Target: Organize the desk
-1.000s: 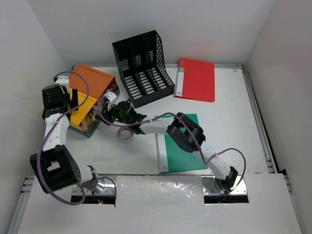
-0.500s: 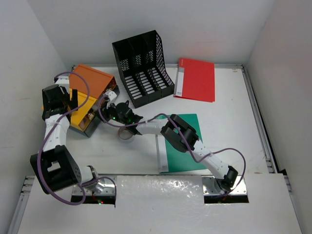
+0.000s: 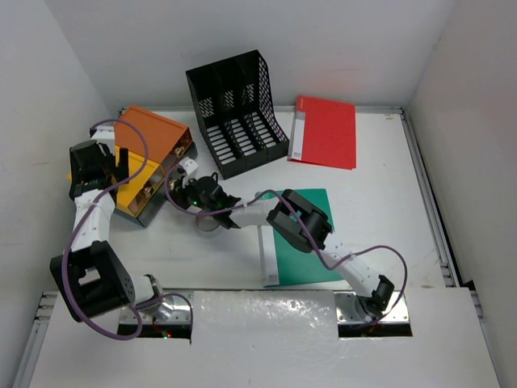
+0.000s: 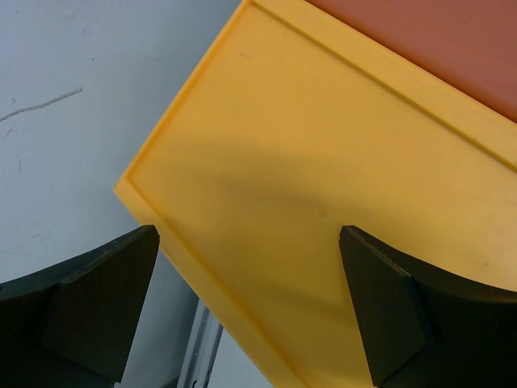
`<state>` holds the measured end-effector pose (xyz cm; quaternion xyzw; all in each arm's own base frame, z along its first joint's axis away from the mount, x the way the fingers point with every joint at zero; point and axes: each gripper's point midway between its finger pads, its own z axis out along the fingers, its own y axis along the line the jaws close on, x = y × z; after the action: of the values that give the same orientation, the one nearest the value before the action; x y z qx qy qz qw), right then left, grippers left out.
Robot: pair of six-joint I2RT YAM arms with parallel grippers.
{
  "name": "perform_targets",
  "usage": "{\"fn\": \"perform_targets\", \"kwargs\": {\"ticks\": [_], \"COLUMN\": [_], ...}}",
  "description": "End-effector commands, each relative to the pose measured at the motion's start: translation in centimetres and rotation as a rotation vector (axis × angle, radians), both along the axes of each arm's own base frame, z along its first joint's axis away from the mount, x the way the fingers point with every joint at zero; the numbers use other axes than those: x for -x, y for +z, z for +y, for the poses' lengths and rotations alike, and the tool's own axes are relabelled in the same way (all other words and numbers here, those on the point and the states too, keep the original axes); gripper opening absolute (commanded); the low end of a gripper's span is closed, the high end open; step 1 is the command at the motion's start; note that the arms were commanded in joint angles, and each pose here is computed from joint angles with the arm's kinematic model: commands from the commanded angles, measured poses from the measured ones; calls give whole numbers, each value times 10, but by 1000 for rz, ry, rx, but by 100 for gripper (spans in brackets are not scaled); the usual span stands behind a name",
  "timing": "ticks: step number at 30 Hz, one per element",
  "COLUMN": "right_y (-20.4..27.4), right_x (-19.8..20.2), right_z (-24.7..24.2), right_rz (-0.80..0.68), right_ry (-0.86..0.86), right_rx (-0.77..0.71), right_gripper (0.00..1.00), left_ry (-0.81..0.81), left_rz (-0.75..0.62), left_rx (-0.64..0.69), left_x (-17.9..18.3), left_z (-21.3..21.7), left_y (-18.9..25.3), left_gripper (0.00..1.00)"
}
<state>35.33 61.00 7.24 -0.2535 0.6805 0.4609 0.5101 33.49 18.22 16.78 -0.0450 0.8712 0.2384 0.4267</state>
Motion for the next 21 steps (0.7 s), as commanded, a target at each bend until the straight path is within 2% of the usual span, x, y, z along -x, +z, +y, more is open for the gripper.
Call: {"fn": "perform_targets", "kwargs": {"ticks": [1, 3, 4, 5, 9, 10, 11, 13, 17, 20, 21], "right_y": [58, 48, 44, 39, 16, -11, -3, -30, -30, -34, -32], "right_x": [-8, -12, -15, -19, -35, -39, -44, -47, -57, -65, -64], "right_z": [-22, -31, -33, -35, -33, -36, -27, -22, -7, -6, -5], "right_rz": [-105, -94, -83, -70, -30, 2, -8, 20, -34, -72, -82], "right_ry": [-43, -52, -56, -58, -60, -62, -49, -39, -22, -31, -21], "right_rx": [-24, 9, 19, 31, 66, 119, 108, 147, 134, 145, 141], "right_gripper": [13, 24, 35, 41, 60, 65, 70, 73, 74, 70, 65], "left_ry": [-17, -17, -18, -18, -23, -21, -20, -20, -18, -26, -31], "left_rz": [148, 150, 146, 150, 157, 160, 160, 159, 160, 161, 167], "left_rx": [61, 62, 61, 66, 70, 68, 67, 61, 54, 60, 63], "left_x": [25, 26, 25, 25, 25, 26, 26, 25, 24, 23, 23], "left_z": [-10, -11, -11, -11, -12, -12, -11, -10, -8, -9, -10], "left_y": [-39, -41, -41, -43, -45, -46, -46, -46, -46, -47, -49], "left_gripper": [94, 94, 94, 94, 94, 94, 94, 94, 94, 94, 94]}}
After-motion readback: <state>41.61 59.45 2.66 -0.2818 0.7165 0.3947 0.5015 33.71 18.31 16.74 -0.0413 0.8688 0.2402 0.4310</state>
